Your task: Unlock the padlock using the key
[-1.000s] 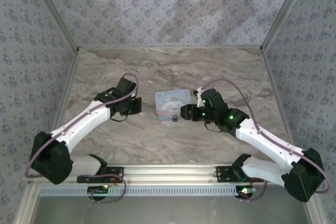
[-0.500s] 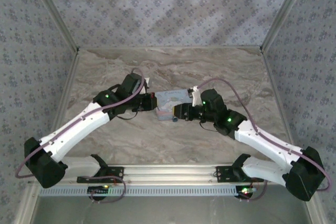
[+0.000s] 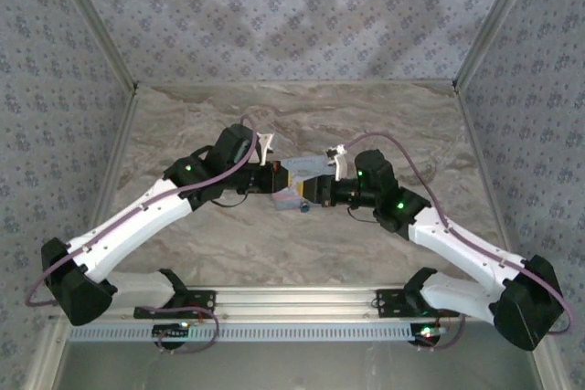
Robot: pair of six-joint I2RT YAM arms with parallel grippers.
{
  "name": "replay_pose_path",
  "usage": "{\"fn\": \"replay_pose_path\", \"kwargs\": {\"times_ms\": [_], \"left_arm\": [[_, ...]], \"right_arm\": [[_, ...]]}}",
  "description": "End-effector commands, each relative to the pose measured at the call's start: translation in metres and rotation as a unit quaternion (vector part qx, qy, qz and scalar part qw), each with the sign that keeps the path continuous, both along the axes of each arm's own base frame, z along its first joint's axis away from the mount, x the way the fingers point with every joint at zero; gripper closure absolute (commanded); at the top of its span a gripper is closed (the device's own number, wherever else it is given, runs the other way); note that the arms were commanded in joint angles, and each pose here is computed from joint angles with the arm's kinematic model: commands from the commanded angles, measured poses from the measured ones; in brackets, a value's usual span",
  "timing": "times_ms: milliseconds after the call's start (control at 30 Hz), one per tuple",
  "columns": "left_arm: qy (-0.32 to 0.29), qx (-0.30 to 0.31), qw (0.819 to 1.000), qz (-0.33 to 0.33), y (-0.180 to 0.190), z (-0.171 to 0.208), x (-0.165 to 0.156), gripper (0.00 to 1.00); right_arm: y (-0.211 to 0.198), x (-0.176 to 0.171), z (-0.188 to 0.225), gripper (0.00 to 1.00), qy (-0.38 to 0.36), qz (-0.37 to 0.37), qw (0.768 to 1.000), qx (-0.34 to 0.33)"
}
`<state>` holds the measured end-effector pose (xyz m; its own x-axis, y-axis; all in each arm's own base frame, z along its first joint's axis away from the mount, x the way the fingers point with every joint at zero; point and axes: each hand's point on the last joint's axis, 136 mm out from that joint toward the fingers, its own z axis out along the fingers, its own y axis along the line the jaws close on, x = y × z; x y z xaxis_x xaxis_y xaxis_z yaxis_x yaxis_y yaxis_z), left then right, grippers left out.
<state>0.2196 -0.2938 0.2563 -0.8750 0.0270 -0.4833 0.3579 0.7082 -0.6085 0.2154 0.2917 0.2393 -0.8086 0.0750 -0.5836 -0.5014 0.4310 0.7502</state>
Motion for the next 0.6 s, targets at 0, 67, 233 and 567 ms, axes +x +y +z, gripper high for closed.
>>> {"fn": "replay_pose_path", "kwargs": {"times_ms": [0, 67, 233, 567], "left_arm": [[-0.014, -0.027, 0.999, -0.019, -0.009, 0.019, -0.002, 1.0], [-0.01, -0.033, 0.999, -0.023, -0.011, 0.02, -0.003, 1.0], [-0.005, -0.035, 0.999, -0.025, -0.012, 0.021, -0.005, 1.0], [0.002, -0.047, 0.998, -0.031, -0.015, 0.023, -0.008, 1.0]], "right_arm": [[0.006, -0.008, 0.02, 0.77, -0.023, 0.028, 0.999, 0.025], [0.008, -0.009, 0.022, 0.77, -0.029, 0.034, 0.999, 0.027], [0.015, -0.013, 0.031, 0.78, -0.049, 0.049, 0.997, 0.033], [0.02, -0.013, 0.037, 0.73, -0.071, 0.054, 0.996, 0.029]]}}
